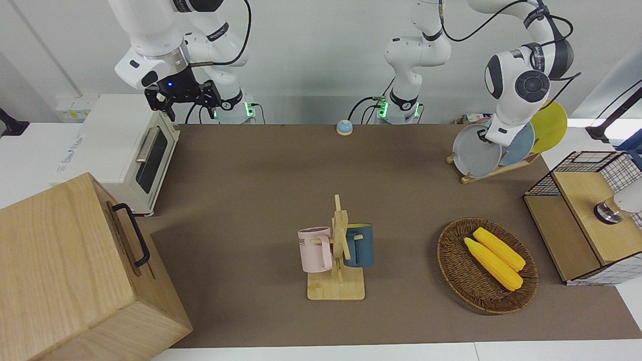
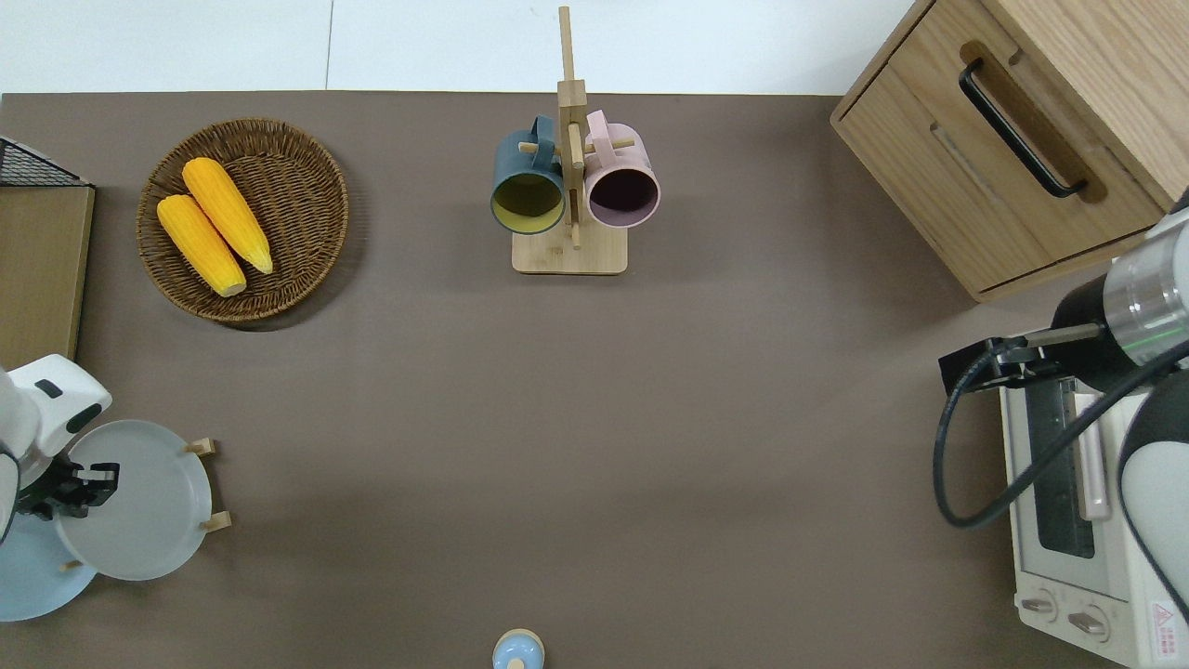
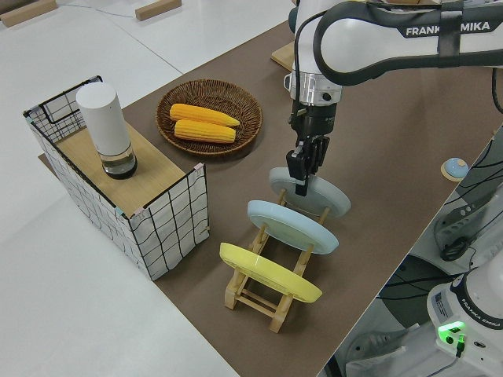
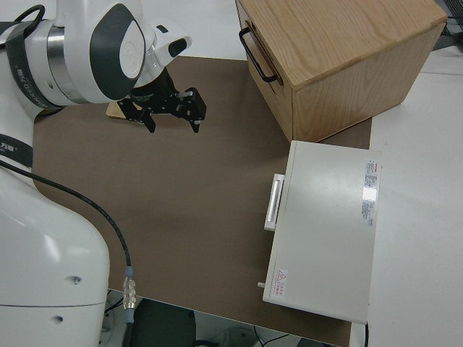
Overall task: Pick gray plate from low plate rack and place it on table with left arm
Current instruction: 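Grasp the rim of the front gray plate with the left gripper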
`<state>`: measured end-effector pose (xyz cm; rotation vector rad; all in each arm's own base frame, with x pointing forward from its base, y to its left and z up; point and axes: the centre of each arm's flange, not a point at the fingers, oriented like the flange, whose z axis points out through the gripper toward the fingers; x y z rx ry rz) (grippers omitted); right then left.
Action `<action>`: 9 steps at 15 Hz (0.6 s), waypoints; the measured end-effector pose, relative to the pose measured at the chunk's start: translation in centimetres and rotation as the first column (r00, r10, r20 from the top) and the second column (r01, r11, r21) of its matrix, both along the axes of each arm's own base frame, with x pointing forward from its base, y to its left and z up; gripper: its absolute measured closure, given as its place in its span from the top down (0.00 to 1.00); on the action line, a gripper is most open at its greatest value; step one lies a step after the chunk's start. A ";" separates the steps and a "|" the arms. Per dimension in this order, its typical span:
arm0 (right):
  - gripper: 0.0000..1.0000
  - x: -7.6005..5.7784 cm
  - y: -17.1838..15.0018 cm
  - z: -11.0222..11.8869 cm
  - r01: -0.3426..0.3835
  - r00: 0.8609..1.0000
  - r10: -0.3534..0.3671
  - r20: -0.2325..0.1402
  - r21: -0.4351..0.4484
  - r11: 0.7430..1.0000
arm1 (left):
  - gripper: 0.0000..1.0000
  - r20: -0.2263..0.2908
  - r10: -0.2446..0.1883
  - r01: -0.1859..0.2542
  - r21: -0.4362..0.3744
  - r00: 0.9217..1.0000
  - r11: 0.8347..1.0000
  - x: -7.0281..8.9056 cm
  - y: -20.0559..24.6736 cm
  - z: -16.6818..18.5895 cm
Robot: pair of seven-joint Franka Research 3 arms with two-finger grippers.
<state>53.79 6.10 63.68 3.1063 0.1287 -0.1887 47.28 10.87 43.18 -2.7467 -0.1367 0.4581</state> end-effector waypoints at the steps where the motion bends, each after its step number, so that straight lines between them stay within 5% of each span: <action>1: 0.99 0.0 0.0 0.0 0.000 1.000 0.000 0.000 0.000 1.000 | 0.17 0.005 0.002 -0.002 -0.006 1.000 1.000 0.1 -0.1 0.2; 9: 0.99 0.0 0.0 0.0 0.000 1.000 0.000 0.000 0.000 1.000 | 0.14 0.015 0.013 -0.013 -0.009 1.000 1.000 0.5 -0.7 2.4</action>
